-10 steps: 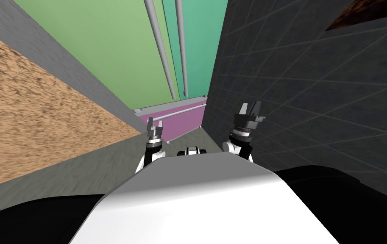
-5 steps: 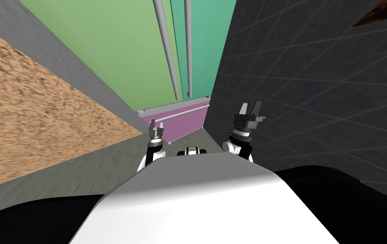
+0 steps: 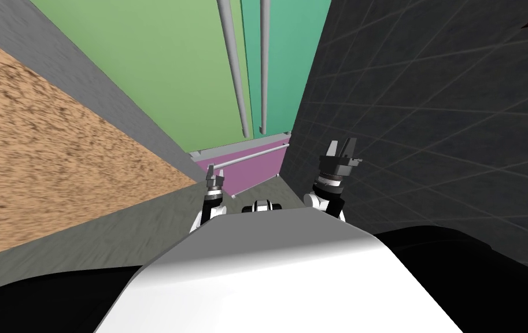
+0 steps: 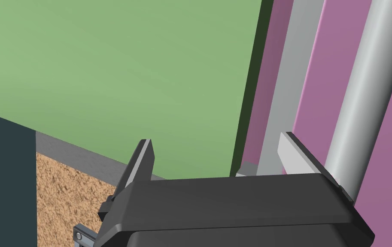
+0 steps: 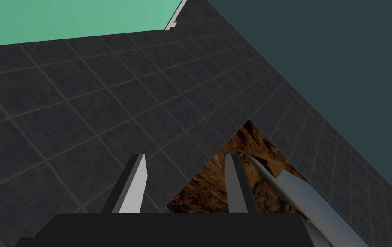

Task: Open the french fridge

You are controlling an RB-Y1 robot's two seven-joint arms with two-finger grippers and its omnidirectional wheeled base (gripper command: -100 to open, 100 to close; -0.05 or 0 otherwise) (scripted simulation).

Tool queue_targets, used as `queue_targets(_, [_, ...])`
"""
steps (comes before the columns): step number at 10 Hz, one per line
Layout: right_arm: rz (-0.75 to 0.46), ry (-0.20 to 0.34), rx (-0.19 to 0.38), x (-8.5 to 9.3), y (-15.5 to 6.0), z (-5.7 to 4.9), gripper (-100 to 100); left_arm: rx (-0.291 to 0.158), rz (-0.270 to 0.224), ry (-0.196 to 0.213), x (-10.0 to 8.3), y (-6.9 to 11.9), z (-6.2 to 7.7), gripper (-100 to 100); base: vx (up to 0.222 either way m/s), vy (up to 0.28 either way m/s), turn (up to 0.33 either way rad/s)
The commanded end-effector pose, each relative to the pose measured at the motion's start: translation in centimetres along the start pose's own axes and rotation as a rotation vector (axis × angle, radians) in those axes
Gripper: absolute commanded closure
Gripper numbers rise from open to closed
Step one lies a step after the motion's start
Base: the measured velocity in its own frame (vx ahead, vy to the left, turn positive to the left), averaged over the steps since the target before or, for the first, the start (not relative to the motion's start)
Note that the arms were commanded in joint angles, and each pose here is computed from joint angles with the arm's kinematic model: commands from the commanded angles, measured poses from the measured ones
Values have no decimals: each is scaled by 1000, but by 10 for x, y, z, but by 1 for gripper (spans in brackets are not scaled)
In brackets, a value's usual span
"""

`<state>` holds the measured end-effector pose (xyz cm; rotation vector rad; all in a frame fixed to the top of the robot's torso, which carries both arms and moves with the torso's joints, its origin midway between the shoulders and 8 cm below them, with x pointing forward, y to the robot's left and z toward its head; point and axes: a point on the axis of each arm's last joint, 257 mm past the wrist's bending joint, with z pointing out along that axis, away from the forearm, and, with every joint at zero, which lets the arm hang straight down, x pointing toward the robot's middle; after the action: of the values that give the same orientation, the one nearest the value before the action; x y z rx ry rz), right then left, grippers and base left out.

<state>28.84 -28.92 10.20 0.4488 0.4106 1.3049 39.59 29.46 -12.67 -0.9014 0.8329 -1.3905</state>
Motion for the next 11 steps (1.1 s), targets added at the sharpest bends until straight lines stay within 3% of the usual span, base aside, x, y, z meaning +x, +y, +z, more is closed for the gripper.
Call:
queue_targets(1, [0,0,0,0,0,0,0,-30,-9,-14,-8,17,-2,-100,65,80,21])
queue_targets(11, [0,0,0,0,0,0,0,-142,-61,-96,-38,84,-18,-100,61,71,25])
